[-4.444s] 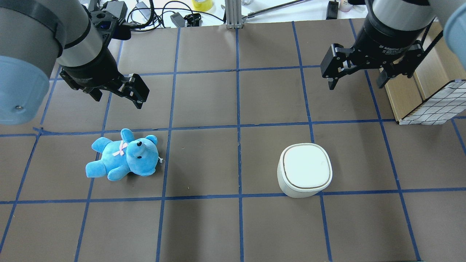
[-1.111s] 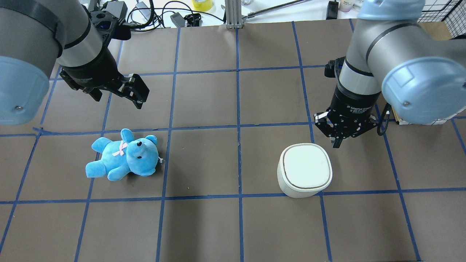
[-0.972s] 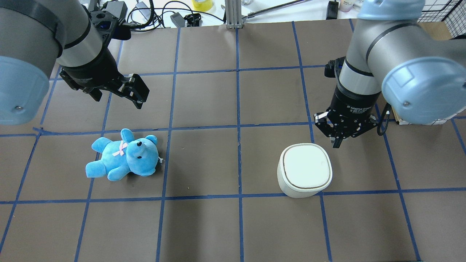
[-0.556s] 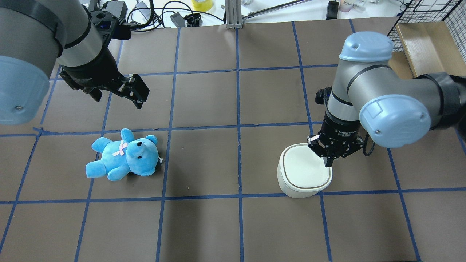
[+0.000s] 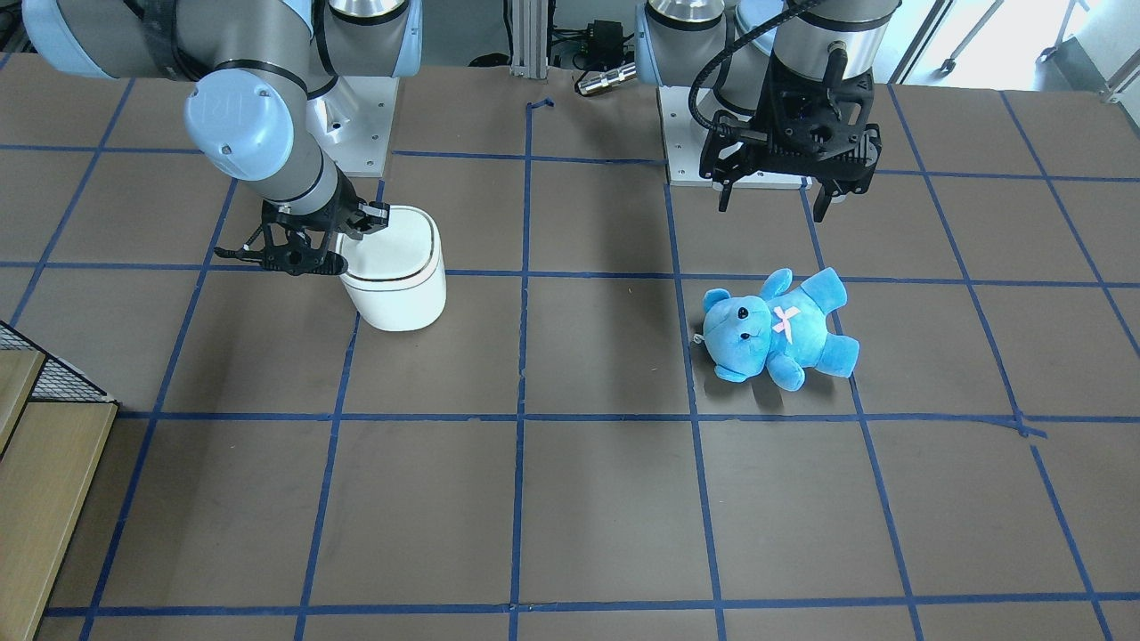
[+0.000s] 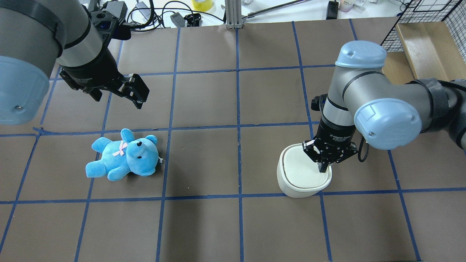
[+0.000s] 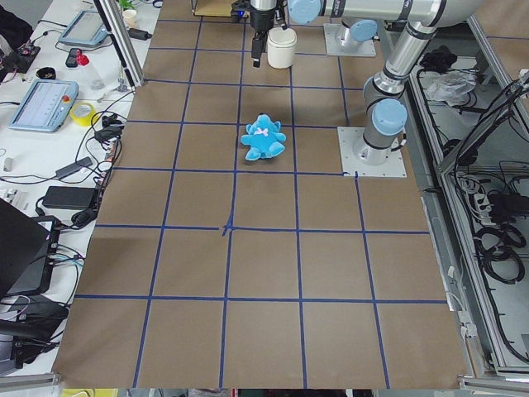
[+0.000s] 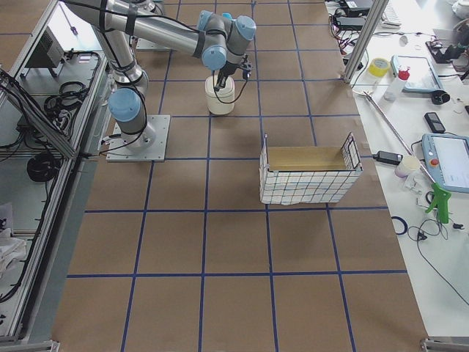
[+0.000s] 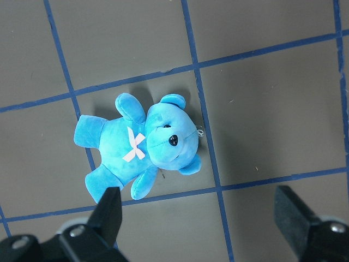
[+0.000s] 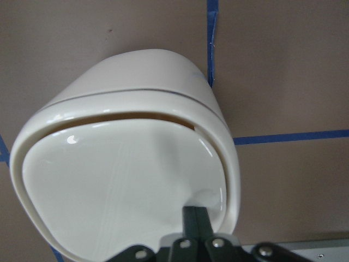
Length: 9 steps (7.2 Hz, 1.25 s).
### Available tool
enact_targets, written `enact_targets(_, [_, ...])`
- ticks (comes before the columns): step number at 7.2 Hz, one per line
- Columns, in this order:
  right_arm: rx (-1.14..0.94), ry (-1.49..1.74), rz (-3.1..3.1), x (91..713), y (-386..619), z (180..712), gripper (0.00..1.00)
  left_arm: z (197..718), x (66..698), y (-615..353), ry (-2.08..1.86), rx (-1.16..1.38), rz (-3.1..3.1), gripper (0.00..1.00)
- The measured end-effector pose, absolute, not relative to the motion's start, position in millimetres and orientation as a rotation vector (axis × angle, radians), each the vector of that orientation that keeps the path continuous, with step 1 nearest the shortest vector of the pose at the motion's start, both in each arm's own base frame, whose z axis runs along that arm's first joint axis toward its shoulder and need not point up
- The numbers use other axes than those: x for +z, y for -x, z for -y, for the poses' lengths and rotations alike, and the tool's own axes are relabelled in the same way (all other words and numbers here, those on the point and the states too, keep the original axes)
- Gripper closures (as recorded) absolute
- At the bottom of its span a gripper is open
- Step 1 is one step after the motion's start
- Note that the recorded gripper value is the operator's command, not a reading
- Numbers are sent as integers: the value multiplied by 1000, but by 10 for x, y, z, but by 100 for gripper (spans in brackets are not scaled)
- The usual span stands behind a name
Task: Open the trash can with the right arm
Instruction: 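Press the right gripper on the lid edge to flip it open, then raise the right gripper away from the opened trash can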
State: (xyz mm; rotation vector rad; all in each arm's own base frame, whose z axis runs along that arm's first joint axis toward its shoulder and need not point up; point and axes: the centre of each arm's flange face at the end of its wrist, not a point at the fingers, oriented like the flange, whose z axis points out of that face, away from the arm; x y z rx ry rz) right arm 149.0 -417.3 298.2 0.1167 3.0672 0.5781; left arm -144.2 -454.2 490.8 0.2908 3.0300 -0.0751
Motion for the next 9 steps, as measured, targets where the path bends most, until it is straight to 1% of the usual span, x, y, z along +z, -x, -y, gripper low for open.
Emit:
enact_targets(3, [551, -124, -3069, 3063, -1486, 4227, 100, 4542, 4908, 1442, -291, -75, -3030, 0])
enact_targets(4, [533, -133, -3071, 3223, -1478, 4266, 96, 4542, 4908, 1442, -291, -75, -3030, 0])
enact_targets(5, [538, -137, -3068, 3442, -1478, 4304, 65, 4542, 4908, 1442, -291, -75, -3030, 0])
enact_targets(6, [533, -141, -3067, 3720, -1476, 4369, 15, 4542, 4908, 1442, -291, -75, -3030, 0])
enact_targets(7, [490, -142, -3074, 4066, -1470, 4466, 0, 4542, 4908, 1442, -291, -75, -3030, 0])
enact_targets(9, [306, -132, -3134, 4769, -1416, 4643, 0, 4542, 4908, 1442, -291, -75, -3030, 0])
